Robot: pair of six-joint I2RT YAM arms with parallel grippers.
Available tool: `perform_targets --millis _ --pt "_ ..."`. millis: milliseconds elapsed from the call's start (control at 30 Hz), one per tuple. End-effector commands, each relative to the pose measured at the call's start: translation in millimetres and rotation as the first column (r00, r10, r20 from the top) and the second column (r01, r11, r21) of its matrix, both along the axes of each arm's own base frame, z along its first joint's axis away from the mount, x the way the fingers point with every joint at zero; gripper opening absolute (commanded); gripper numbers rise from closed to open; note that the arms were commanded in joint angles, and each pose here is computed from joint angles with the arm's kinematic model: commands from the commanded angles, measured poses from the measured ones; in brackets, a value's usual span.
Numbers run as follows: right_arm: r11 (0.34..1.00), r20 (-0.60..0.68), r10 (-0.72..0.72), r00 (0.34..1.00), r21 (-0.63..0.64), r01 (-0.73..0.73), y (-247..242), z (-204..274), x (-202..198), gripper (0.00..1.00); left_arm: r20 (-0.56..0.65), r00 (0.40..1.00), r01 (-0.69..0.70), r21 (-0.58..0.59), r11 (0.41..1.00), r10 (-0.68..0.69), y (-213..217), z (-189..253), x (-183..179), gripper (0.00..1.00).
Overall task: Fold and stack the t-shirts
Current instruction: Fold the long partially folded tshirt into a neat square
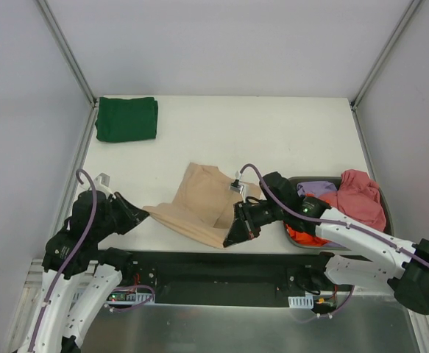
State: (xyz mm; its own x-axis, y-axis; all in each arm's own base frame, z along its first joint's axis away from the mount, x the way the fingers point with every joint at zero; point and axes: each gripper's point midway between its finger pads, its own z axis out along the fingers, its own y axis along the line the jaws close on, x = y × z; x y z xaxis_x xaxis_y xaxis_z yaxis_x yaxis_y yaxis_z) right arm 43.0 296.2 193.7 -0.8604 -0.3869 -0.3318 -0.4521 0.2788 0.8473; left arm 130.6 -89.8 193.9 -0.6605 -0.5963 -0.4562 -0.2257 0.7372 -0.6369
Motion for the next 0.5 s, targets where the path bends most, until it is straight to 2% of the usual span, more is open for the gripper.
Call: perform_targets --millis 0,200,467 --pt "0.998 -0.09 0.065 0.994 0.025 -0.063 -8 9 -22 0.0 0.078 0.98 -0.188 0.093 0.978 0.182 33 14 24 0.0" --pt "0.999 -0.054 0.036 0.998 0.03 -0.035 -9 11 -13 0.01 0.095 0.985 -0.148 0.069 0.987 0.141 17 26 53 0.0" --pt "0.993 -0.044 -0.118 0.992 0.005 0.119 -25 -5 30 0.01 0.108 0.986 -0.132 0.066 0.989 0.125 5 33 91 0.0"
